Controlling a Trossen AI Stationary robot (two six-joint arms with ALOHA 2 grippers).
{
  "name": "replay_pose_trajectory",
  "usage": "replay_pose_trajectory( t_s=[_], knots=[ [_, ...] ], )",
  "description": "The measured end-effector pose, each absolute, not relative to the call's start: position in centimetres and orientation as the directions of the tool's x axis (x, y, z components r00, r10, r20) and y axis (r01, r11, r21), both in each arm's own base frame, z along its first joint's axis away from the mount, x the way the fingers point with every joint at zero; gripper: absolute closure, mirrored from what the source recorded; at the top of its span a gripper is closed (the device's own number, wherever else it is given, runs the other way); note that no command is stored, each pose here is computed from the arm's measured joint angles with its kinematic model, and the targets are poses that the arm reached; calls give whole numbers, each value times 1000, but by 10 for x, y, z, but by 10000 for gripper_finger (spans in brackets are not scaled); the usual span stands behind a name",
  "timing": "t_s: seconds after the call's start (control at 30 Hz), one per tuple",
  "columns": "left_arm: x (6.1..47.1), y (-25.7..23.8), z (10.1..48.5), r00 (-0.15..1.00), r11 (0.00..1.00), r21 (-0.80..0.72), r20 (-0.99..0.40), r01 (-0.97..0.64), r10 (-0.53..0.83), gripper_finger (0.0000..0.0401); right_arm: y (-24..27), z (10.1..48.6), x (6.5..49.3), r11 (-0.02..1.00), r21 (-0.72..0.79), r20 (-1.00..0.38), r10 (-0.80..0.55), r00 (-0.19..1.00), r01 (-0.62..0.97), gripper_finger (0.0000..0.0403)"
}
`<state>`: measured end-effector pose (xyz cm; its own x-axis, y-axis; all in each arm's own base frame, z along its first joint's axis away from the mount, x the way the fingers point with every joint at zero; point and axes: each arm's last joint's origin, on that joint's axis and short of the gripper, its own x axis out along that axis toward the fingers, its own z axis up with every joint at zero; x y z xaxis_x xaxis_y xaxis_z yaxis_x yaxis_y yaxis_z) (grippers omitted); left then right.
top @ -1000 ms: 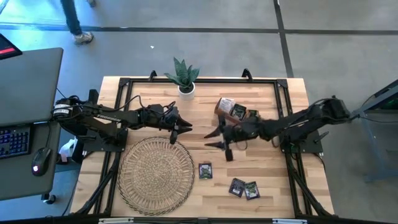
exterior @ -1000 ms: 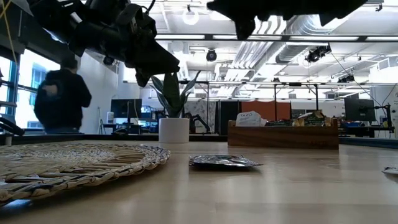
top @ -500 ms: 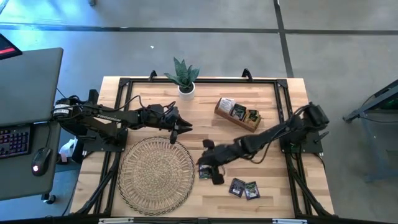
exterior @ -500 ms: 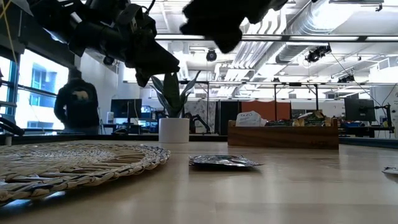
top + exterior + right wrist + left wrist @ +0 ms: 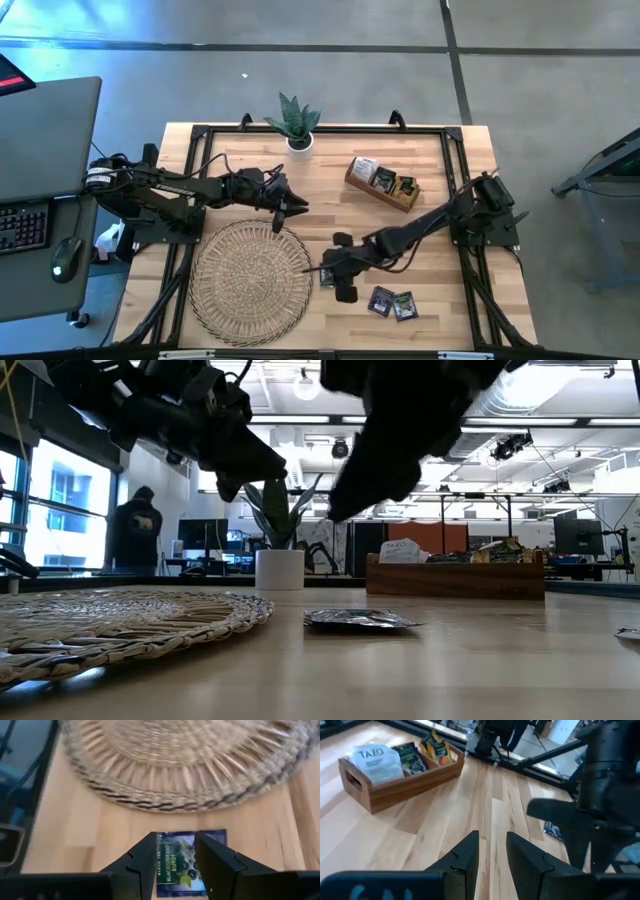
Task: Pick & Place Tea
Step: Put the black tea bag into the middle section of the wooden organizer
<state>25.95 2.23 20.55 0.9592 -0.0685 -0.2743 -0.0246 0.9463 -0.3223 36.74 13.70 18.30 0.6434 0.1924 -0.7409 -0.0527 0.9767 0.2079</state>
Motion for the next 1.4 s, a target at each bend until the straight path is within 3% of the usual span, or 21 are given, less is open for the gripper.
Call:
replay_pose_trajectory(
  t_s=[0.43, 0.77, 1.17, 1.4],
  knots=[
    [259, 22, 204, 955, 946, -323, -290, -30, -69, 303, 125, 142, 341, 974, 187, -837, 90, 540, 127, 274],
    [259, 22, 204, 954, 946, -322, -292, -33, -66, 303, 140, 130, 334, 973, 84, -647, 217, 731, -215, 274],
    [259, 22, 204, 955, 946, -322, -290, -35, -63, 303, 113, 103, 316, 982, 9, -761, 128, 635, -187, 274],
    [259, 22, 204, 956, 946, -323, -287, -35, -62, 303, 81, 105, 324, 949, -231, -757, -36, 653, -215, 274]
  ],
)
